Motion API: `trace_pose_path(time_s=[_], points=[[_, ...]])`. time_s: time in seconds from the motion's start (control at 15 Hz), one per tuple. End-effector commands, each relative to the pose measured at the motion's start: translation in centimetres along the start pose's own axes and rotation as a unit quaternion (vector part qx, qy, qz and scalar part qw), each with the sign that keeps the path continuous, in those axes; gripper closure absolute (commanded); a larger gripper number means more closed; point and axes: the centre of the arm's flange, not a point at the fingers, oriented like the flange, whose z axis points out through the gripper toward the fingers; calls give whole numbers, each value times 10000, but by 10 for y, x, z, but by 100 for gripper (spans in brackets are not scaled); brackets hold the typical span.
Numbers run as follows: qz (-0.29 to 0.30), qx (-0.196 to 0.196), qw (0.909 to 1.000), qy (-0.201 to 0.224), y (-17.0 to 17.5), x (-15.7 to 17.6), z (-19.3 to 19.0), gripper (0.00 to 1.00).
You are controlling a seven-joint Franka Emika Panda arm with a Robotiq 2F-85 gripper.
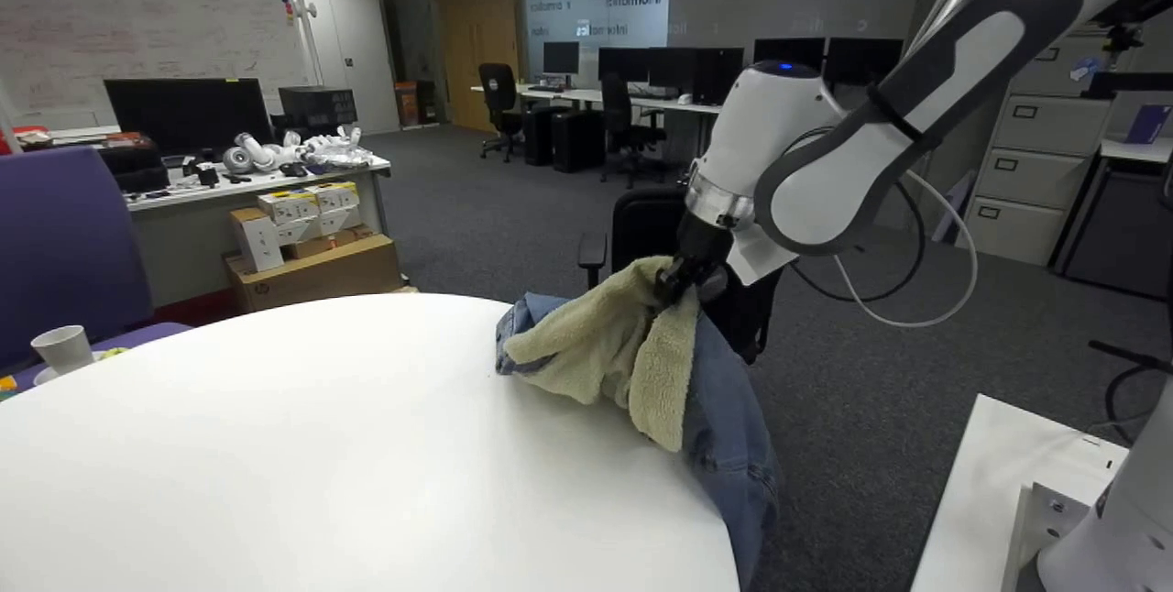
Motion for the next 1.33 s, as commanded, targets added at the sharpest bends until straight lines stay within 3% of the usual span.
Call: trace_pose_path(time_s=[0.0, 0.27, 0.53, 0.73, 0.8, 1.27], points=[[592, 22, 9955, 739, 69, 9, -66, 97], [863, -204, 9894, 1153, 130, 16, -120, 97], [952, -259, 9882, 1169, 164, 14, -138, 97], [844, -189, 9908, 1039, 169, 18, -147, 97], [1009, -308, 9923, 643, 164, 5, -101, 89], [948, -292, 9928, 673, 167, 5, -109, 89]])
